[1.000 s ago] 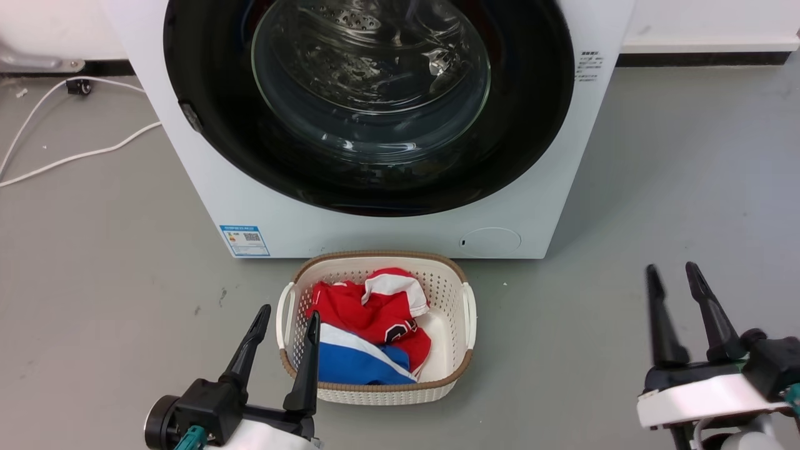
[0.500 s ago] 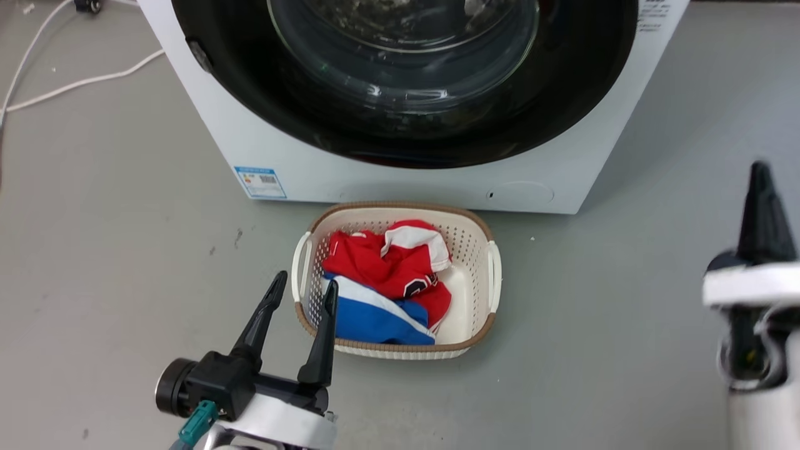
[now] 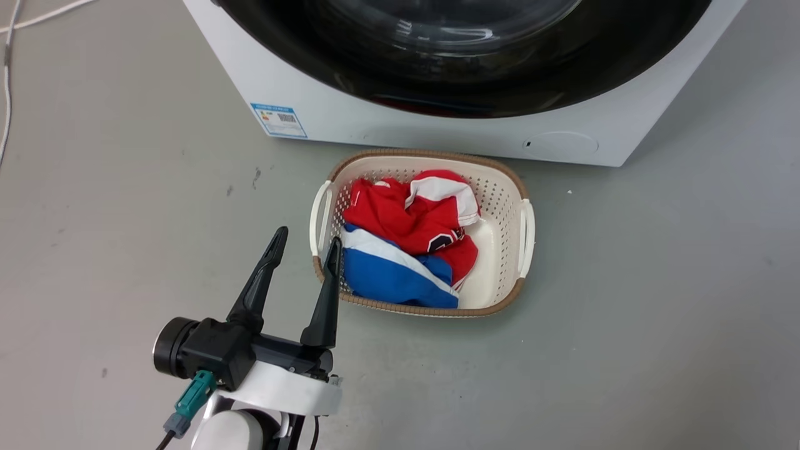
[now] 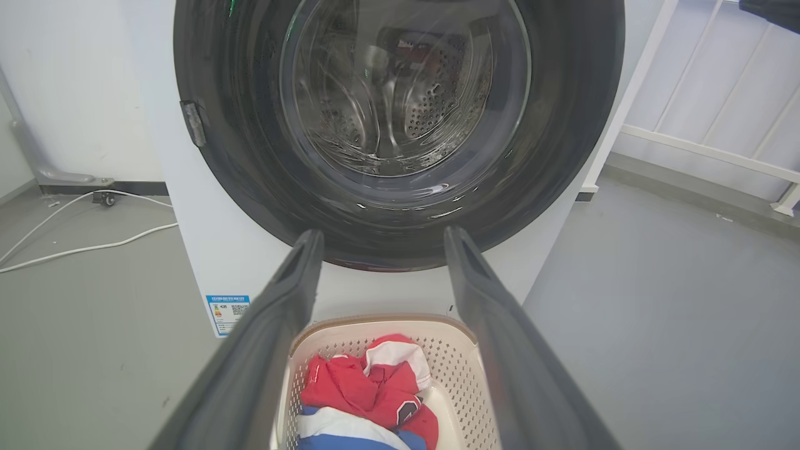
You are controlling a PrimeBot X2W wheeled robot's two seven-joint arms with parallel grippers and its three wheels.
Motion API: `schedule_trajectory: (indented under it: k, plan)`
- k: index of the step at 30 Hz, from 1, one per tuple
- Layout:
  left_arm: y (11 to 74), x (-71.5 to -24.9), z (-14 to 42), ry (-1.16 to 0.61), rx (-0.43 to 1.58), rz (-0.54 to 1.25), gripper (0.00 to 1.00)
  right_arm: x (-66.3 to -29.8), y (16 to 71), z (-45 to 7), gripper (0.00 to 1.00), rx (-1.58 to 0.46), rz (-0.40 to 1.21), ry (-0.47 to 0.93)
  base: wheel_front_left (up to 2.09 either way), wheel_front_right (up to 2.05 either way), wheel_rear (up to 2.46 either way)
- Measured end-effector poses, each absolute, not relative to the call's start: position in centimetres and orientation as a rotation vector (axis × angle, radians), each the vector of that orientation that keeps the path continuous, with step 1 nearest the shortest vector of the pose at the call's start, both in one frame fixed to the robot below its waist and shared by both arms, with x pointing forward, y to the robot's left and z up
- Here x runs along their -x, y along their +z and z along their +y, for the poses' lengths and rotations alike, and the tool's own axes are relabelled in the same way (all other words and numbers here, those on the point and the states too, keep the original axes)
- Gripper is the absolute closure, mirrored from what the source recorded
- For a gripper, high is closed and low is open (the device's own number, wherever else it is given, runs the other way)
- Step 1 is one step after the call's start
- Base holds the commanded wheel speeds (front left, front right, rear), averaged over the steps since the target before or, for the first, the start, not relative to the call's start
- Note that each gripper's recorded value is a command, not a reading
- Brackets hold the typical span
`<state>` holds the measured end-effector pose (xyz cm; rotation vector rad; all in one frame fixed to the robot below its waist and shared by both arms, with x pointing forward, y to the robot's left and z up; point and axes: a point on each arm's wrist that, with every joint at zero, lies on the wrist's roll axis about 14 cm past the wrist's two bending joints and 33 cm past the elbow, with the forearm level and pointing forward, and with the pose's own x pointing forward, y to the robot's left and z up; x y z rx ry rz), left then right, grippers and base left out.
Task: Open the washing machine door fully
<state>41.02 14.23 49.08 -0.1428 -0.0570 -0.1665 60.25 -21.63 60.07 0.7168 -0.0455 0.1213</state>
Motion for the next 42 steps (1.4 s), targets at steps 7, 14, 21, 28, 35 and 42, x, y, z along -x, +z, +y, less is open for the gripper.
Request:
schedule_trajectory:
  k: [7, 14, 21, 28, 35, 42]
  plan:
    - [48.2, -41.9, 14.5, -0.161, 0.140, -0.039, 0.00, -64.3, 60.3, -18.7, 1.00, -0.734, 0.149, 0.249, 0.00, 0.00, 0.00]
    - [47.4, -42.3, 15.0, -0.146, 0.137, -0.018, 0.00, -66.6, 59.5, -16.1, 1.00, -0.730, 0.280, 0.323, 0.00, 0.00, 0.00]
    - [46.8, -42.5, 15.5, -0.132, 0.135, -0.003, 0.00, -67.7, 58.4, -14.7, 1.00, -0.735, 0.377, 0.357, 0.00, 0.00, 0.00]
    - [46.5, -42.8, 15.7, -0.128, 0.133, 0.003, 0.00, -68.5, 57.3, -14.3, 1.00, -0.753, 0.443, 0.361, 0.00, 0.00, 0.00]
    - [45.8, -43.1, 15.9, -0.120, 0.134, 0.018, 0.00, -69.0, 55.9, -13.3, 1.00, -0.758, 0.509, 0.374, 0.00, 0.00, 0.00]
    - [45.3, -43.2, 16.0, -0.114, 0.138, 0.030, 0.00, -68.5, 54.5, -11.2, 1.00, -0.769, 0.589, 0.429, 0.00, 0.00, 0.00]
